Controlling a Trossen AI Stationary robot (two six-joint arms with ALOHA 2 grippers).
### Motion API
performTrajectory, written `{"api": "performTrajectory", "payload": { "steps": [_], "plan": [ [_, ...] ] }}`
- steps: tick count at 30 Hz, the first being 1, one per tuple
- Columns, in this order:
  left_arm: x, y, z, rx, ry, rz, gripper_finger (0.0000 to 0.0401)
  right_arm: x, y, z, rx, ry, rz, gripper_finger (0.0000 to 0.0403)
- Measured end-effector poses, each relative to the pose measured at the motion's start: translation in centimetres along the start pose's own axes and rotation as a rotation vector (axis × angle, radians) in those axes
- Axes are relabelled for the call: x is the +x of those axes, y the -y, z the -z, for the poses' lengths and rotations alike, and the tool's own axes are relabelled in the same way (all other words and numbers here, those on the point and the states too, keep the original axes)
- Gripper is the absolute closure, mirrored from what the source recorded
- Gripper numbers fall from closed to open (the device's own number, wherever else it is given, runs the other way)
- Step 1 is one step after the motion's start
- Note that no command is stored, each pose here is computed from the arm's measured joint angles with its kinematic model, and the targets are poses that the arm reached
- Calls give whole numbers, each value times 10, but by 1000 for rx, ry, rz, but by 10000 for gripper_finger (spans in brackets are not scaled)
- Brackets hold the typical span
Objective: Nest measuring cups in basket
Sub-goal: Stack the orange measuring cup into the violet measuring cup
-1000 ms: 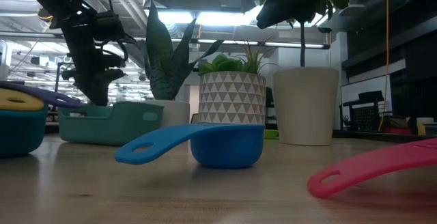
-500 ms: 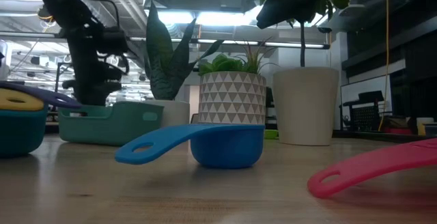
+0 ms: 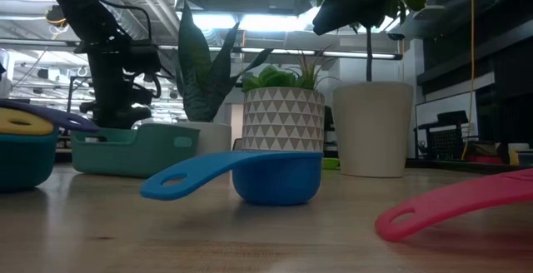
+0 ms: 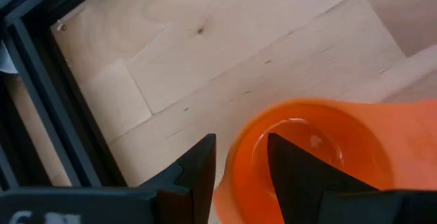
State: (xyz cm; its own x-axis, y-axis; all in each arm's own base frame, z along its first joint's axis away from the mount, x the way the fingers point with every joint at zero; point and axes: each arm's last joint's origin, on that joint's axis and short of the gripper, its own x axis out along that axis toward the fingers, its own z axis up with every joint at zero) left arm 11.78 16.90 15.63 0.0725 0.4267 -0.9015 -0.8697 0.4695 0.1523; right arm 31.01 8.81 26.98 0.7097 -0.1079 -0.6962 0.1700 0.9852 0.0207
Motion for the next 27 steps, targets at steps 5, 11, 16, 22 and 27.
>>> {"api": "performTrajectory", "payload": {
  "steps": [5,11,16,22,27],
  "plan": [
    [0,0,0,0,0,0,311,0,0,0,0,0,0,309],
    [0,0,0,0,0,-1,358,0,0,0,0,-2,1,309],
    [0,0,-1,-1,4,1,392,-1,1,3,-7,-28,9,309],
    [0,0,-1,-1,4,5,393,-20,2,8,10,-67,12,309],
    [-8,-1,1,-3,16,10,397,-39,0,10,-11,-32,58,309]
  ]
}}
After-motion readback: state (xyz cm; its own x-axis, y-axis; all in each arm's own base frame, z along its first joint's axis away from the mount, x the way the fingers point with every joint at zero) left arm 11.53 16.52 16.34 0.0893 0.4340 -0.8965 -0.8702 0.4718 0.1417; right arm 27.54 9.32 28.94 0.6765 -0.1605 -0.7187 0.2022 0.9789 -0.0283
